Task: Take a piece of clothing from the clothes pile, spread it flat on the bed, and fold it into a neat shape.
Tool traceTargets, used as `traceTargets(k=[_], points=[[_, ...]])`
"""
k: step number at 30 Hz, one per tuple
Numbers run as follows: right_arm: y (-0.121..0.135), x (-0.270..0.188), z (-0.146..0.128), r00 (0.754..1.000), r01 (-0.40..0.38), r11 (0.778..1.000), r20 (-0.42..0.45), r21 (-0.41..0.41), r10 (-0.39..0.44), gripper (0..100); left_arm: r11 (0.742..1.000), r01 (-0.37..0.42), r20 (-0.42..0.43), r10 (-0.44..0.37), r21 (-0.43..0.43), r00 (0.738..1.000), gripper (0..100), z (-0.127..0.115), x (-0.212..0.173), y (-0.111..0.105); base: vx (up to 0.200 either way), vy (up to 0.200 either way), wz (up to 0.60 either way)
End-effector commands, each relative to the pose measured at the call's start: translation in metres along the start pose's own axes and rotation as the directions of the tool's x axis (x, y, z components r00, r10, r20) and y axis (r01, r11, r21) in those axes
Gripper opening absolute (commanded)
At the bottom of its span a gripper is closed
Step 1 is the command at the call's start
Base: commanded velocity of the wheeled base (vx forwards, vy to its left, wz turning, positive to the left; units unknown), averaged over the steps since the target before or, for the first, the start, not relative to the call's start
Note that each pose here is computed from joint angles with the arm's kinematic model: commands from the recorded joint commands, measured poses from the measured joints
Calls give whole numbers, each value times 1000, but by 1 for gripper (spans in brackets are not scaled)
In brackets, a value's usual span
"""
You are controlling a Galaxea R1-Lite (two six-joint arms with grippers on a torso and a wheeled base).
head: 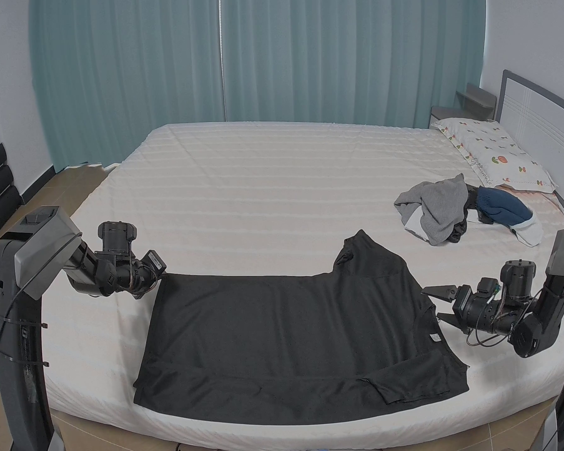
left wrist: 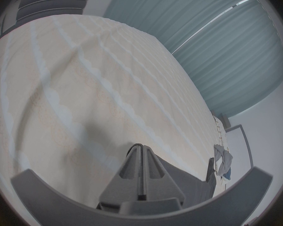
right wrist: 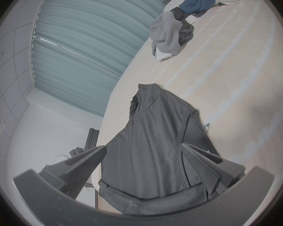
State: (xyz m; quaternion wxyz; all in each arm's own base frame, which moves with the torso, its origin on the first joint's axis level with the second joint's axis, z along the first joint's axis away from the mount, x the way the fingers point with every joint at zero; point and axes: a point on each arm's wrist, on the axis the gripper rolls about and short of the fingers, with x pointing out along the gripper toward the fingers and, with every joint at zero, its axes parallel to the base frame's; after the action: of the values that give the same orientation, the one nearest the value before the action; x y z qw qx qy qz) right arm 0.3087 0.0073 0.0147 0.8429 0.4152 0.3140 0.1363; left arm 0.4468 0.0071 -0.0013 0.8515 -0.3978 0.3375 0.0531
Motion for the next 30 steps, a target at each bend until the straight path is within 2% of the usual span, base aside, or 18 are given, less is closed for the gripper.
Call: traceTargets(k=[1,5,9,14,16,20,30], points=[[11,31,27,1000,12,1000,20,-16,-12,100,999,11,40,-10,-38,999,0,7,-8,-5,0,0,0],[13,54,44,998,26,999,58,-31,-24,100,999,5,40,-3,-41,999,0,6,-8,-4,0,0,0],[16,76,52,998,23,999,57,-46,-20,100,999,1,44,1,-46,999,0,8,-9,-1,0,0,0],[14,107,60,999,25,993,33,-117,-22,100,999,-1,39,3,-48,999,0,7,-8,-1,0,0,0],[12,120,66,999,47,986,25,-157,-44,100,999,-2,38,4,-48,999,0,7,-8,0,0,0,0],[9,144,79,991,122,968,76,-217,-108,100,999,-4,36,6,-49,999,0,6,-8,0,0,0,0],[0,177,93,989,137,966,90,-219,-120,100,999,-10,28,11,-52,1000,0,4,-9,2,0,0,0]])
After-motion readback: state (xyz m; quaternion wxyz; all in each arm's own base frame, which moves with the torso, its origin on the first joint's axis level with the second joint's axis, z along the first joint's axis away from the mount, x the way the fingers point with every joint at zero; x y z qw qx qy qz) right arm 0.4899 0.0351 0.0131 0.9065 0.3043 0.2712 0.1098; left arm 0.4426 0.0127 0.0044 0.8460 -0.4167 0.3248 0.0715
